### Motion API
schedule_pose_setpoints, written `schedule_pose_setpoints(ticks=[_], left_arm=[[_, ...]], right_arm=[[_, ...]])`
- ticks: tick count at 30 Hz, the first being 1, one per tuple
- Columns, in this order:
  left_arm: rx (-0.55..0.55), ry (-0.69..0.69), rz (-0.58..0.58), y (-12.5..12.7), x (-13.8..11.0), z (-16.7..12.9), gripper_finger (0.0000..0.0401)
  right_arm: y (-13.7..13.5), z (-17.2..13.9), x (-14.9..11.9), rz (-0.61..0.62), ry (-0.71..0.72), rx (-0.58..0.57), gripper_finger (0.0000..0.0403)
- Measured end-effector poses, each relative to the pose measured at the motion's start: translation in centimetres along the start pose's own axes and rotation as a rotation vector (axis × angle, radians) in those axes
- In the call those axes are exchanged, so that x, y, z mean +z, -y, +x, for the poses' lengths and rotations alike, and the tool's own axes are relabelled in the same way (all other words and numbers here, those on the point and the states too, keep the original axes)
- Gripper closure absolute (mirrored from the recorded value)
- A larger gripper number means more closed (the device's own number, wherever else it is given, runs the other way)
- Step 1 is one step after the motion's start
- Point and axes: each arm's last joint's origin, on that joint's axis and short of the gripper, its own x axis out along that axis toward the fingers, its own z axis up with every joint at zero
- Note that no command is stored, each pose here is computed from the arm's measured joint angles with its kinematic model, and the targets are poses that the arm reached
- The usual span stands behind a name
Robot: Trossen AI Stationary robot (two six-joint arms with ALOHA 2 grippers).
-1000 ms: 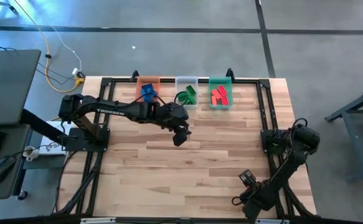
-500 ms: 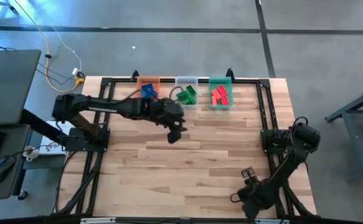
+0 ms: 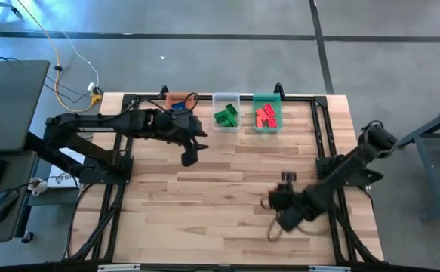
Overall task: Sort & place blocks by color
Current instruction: Put the orange game piece into the bin
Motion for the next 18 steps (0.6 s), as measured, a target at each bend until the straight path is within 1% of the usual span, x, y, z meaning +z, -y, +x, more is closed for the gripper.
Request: schedule_pose_setpoints(ticks=[3, 5, 9, 11, 13, 18], left_arm=[[0.036, -0.020, 0.019, -0.2, -0.3, -0.9, 0.0213], [0.047, -0.048, 0.023, -0.3, -0.7, -1.4, 0.0213], [0.044, -0.088, 0.058, -0.4, -1.3, -2.1, 0.0213], [0.045, -0.080, 0.060, -0.3, -1.4, -2.3, 0.0213], [0.046, -0.102, 0.068, -0.4, -2.0, -2.2, 0.0213], [0.050, -0.140, 0.054, -0.5, -3.7, -1.9, 0.0213]], right_arm=[[3.2, 0.1, 1.6, 0.114, 0.050, -0.082, 0.0293], [5.3, 0.4, 2.5, 0.186, 0.056, -0.121, 0.0293], [9.5, 1.4, 3.8, 0.265, 0.028, -0.166, 0.0293], [11.5, 2.1, 4.3, 0.294, 0.006, -0.191, 0.0293], [13.5, 2.8, 4.8, 0.323, 0.001, -0.206, 0.0293], [18.9, 4.6, 5.6, 0.471, 0.007, -0.236, 0.0293]])
